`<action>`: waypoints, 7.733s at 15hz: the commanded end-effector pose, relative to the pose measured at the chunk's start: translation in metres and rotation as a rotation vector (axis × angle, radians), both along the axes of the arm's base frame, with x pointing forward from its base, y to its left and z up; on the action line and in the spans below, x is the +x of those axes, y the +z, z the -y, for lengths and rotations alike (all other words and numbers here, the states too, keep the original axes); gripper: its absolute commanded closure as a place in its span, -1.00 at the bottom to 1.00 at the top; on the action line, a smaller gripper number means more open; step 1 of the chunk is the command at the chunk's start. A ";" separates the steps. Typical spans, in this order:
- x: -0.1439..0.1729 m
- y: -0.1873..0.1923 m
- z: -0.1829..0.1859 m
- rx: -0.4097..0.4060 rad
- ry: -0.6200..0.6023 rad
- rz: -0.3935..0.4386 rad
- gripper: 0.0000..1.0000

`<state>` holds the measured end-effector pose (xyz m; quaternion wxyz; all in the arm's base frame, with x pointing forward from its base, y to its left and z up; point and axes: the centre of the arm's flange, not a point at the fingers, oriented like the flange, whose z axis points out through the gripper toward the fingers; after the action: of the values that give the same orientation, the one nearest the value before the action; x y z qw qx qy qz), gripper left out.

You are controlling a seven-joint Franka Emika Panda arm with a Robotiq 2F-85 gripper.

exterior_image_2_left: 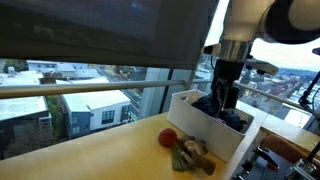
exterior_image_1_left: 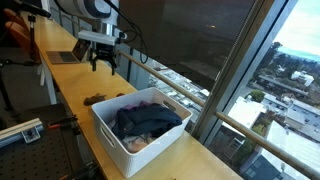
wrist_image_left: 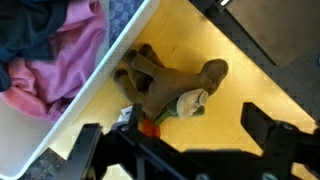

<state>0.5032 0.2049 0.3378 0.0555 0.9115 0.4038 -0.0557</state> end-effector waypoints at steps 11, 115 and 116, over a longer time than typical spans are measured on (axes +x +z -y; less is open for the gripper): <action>-0.024 -0.080 -0.047 0.020 0.129 -0.024 -1.00; 0.125 0.110 0.194 -0.007 -0.307 0.164 1.00; 0.127 0.103 0.194 -0.007 -0.308 0.154 1.00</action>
<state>0.6249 0.0099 0.4512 0.0839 0.9646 0.2498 0.0093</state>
